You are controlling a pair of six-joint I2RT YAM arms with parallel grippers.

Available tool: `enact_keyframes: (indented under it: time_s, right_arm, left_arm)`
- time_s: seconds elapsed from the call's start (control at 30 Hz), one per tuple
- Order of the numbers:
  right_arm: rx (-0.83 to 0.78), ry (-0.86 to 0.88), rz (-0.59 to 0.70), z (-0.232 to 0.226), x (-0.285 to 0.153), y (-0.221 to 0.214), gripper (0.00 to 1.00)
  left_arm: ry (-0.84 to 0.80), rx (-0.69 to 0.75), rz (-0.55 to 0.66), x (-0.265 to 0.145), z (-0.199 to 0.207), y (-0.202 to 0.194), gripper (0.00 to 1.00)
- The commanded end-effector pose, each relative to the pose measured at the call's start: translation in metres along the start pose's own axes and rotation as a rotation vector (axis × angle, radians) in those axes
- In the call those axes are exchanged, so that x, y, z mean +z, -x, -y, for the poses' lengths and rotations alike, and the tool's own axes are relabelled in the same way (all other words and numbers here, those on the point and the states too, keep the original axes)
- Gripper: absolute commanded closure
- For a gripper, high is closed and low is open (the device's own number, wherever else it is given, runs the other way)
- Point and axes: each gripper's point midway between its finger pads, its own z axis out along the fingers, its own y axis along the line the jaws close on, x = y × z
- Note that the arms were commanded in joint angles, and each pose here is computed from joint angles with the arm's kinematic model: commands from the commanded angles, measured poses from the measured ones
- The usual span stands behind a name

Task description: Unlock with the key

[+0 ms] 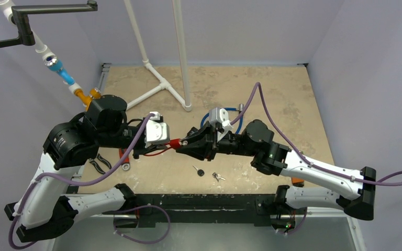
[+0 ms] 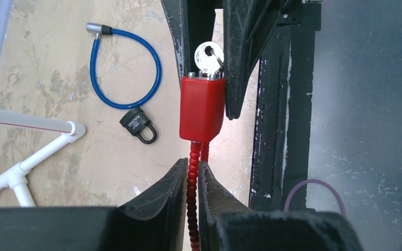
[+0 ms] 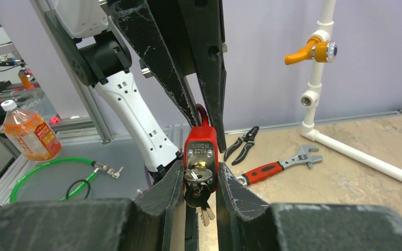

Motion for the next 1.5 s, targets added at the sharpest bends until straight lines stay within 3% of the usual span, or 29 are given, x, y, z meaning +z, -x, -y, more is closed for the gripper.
enact_keyframes:
  time_s: [0.0,0.1,0.13,0.2,0.3,0.6,0.8,1.03,1.17,1.3,1.37,1.47]
  right_arm:
    - [0.013,0.048,0.087,-0.009,0.005,0.02,1.0]
    - [0.037,0.06,0.08,-0.01,0.008,0.015,1.0]
    - [0.043,0.062,0.074,-0.01,0.009,0.013,0.95]
    - [0.054,0.068,0.061,-0.011,0.01,0.01,0.7]
    - [0.029,0.047,0.057,-0.007,0.01,0.014,0.45]
    - [-0.033,0.032,0.026,-0.002,0.017,0.026,0.4]
    - [-0.038,0.021,-0.013,0.002,0.017,0.022,0.49]
    - [-0.037,0.015,-0.081,0.006,0.015,0.01,0.46]
    - [-0.025,0.011,-0.121,0.009,0.017,0.005,0.63]
    - [-0.013,-0.009,-0.141,0.016,0.019,0.003,0.97]
    - [-0.01,-0.018,-0.127,0.018,0.019,0.004,1.0]
    - [0.001,-0.025,-0.096,0.018,0.019,0.006,1.0]
  left_arm:
    - [0.03,0.03,0.08,-0.007,-0.005,0.022,0.92]
    - [0.031,0.043,0.078,-0.008,-0.005,0.022,0.96]
    - [0.033,0.045,0.071,-0.009,-0.006,0.021,0.98]
    - [0.029,0.047,0.051,-0.008,-0.006,0.018,1.0]
    - [-0.013,0.033,-0.002,-0.006,-0.002,0.011,1.0]
    - [-0.044,0.013,-0.077,-0.002,-0.001,-0.001,1.0]
    - [-0.035,0.022,-0.08,-0.003,-0.002,-0.001,1.0]
    - [-0.04,0.023,-0.083,-0.003,-0.001,-0.003,1.0]
    - [-0.032,0.036,-0.075,-0.005,-0.002,-0.002,1.0]
    - [-0.025,0.043,-0.075,-0.006,-0.002,-0.002,1.0]
    - [-0.031,0.046,-0.081,-0.005,0.0,-0.005,0.98]
    - [-0.049,0.052,-0.085,-0.002,0.004,-0.007,0.83]
